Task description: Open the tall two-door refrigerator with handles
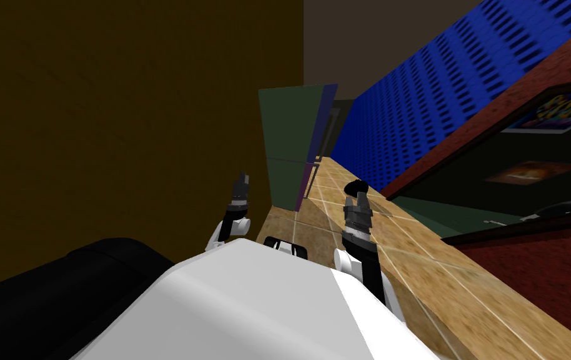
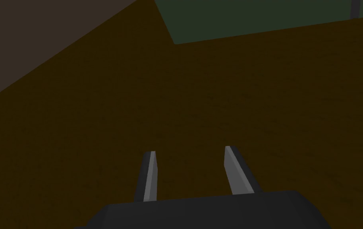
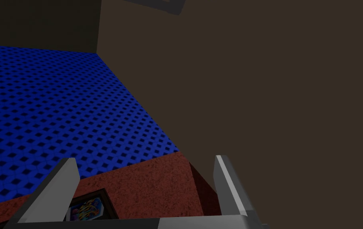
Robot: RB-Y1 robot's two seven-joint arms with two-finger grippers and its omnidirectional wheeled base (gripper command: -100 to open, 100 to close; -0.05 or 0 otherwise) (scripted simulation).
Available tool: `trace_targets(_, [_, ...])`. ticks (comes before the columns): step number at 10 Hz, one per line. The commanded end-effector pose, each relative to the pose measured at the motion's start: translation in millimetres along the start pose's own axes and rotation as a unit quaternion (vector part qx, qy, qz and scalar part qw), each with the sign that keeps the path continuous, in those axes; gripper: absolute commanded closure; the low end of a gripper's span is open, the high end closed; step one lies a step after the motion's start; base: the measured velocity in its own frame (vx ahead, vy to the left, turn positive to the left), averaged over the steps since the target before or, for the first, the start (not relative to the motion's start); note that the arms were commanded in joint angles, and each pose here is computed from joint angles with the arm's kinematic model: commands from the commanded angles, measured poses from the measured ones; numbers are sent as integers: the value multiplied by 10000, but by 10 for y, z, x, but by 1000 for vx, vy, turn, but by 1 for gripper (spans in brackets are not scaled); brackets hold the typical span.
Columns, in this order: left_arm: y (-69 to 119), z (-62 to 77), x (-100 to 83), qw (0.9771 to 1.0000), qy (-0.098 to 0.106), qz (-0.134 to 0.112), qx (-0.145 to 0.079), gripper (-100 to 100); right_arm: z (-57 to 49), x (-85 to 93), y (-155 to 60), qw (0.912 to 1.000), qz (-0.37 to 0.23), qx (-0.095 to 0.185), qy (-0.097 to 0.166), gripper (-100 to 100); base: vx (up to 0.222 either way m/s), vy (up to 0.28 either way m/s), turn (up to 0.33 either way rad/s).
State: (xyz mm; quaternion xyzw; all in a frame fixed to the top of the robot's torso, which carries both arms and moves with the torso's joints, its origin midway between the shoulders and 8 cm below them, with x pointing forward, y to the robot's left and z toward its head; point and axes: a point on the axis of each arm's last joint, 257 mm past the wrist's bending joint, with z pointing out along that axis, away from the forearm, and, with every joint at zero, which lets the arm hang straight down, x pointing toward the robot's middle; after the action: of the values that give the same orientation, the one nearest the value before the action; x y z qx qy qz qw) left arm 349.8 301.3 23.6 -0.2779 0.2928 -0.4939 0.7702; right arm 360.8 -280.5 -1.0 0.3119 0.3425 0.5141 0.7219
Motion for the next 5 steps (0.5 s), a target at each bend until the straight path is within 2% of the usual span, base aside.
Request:
trace_targets(1, [0, 0, 0, 10000, 0, 0, 0, 0, 0, 0, 0, 10000, 0, 0, 0, 0, 0, 0, 0])
trace_targets(2, [2, 18, 52, 9997, 227, 99, 21, -100, 0, 0, 0, 10000, 0, 0, 0, 0, 16, -17, -8])
trace_targets(5, [27, 67, 150, 9975, 640, 296, -5, -100, -1, 0, -3, 10000, 1, 4, 0, 0, 42, -56, -12])
